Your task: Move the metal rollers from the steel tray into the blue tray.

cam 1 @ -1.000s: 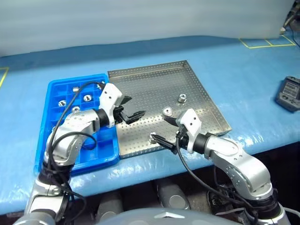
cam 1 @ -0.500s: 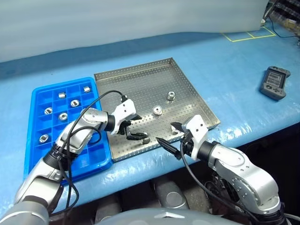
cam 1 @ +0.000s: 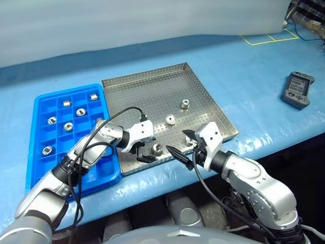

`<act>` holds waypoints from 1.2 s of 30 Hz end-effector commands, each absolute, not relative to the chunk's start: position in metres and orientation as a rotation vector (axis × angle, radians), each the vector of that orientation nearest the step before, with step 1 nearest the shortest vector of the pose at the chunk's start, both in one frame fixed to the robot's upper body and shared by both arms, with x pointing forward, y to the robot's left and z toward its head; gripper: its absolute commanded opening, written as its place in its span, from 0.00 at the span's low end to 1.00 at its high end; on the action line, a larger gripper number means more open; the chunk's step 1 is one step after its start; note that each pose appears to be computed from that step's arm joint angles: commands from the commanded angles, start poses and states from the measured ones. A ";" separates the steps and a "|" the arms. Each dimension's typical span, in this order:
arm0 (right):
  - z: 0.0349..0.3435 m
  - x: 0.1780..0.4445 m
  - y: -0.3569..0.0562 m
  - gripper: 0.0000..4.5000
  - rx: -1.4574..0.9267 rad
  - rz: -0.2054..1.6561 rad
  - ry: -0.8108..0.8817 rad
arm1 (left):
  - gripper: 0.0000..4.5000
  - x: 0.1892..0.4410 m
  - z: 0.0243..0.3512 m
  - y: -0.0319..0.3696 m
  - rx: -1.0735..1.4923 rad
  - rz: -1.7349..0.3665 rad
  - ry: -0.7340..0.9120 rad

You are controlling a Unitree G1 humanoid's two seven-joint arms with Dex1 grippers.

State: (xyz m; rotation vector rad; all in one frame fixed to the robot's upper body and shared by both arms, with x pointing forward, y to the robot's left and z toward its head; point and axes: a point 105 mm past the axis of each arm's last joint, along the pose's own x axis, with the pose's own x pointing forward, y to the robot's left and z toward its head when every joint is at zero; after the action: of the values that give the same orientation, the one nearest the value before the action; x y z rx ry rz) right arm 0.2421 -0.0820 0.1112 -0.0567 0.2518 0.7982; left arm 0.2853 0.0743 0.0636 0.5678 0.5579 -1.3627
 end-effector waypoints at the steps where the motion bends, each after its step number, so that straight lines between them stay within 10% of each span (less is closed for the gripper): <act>1: 0.121 0.243 -0.079 1.00 -0.057 0.805 0.197 | 0.79 0.289 0.070 0.071 0.591 -1.361 0.523; 7: 0.121 0.244 -0.079 1.00 -0.055 0.812 0.195 | 0.35 0.290 0.075 0.070 0.550 -1.334 0.490; 23: 0.128 0.252 -0.058 1.00 -0.073 0.948 0.174 | 0.34 0.311 0.153 0.116 0.348 -0.821 0.168; 36: 0.135 0.257 0.000 1.00 -0.143 1.292 0.129 | 0.34 0.247 0.153 0.212 0.201 -0.096 0.158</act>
State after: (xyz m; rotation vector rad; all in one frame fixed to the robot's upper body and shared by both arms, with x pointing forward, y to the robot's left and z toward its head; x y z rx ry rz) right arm 0.2606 -0.0082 0.1256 -0.1307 0.1812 1.2331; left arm 0.2570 0.2029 0.1350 0.1829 0.2272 -0.1797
